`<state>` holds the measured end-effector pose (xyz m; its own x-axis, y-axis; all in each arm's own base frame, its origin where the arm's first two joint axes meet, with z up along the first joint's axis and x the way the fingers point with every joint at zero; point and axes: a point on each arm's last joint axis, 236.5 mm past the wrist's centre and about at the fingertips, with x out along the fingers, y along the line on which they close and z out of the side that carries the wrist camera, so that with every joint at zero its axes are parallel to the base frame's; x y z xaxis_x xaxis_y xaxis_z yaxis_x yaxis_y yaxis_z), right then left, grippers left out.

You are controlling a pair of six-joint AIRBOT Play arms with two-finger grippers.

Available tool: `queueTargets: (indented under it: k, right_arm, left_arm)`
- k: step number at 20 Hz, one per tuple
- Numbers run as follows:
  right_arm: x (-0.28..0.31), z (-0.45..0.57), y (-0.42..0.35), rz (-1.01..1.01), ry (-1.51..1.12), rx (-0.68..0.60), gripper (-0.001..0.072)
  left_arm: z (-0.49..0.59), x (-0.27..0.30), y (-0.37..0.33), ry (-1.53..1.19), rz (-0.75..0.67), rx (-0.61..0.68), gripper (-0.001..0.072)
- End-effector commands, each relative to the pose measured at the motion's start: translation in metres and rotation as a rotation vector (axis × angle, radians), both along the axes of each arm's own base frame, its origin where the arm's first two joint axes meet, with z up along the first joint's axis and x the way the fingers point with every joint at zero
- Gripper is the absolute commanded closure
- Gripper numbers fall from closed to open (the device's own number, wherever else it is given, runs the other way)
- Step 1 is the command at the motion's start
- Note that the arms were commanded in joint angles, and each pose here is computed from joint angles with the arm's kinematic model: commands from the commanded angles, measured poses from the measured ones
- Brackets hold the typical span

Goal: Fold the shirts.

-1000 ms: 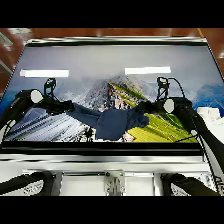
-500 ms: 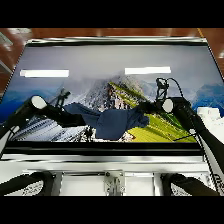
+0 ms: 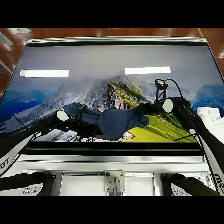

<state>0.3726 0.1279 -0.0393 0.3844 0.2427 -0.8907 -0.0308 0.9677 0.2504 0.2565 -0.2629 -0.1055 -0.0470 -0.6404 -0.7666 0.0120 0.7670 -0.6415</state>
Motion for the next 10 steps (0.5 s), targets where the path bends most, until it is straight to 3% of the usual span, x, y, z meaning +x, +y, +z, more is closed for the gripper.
queueTargets:
  k: [1,2,6,10]
  right_arm:
    - [-0.001,-0.001,0.000,0.004,0.002,-0.004,0.0648]
    - [-0.001,-0.001,0.000,0.005,0.004,-0.004,0.0648]
    - [-0.001,0.009,-0.001,0.020,-0.021,-0.009,0.0648]
    - [0.024,0.119,-0.017,0.113,-0.333,-0.115,0.0649]
  left_arm:
    - [-0.006,0.003,-0.022,0.039,0.058,-0.082,0.0462]
    - [-0.005,0.004,-0.023,0.038,0.060,-0.086,0.0676]
    - [0.045,0.034,-0.014,-0.138,-0.013,-0.111,0.0675]
    - [0.208,0.103,0.059,-0.614,-0.035,0.062,0.0675]
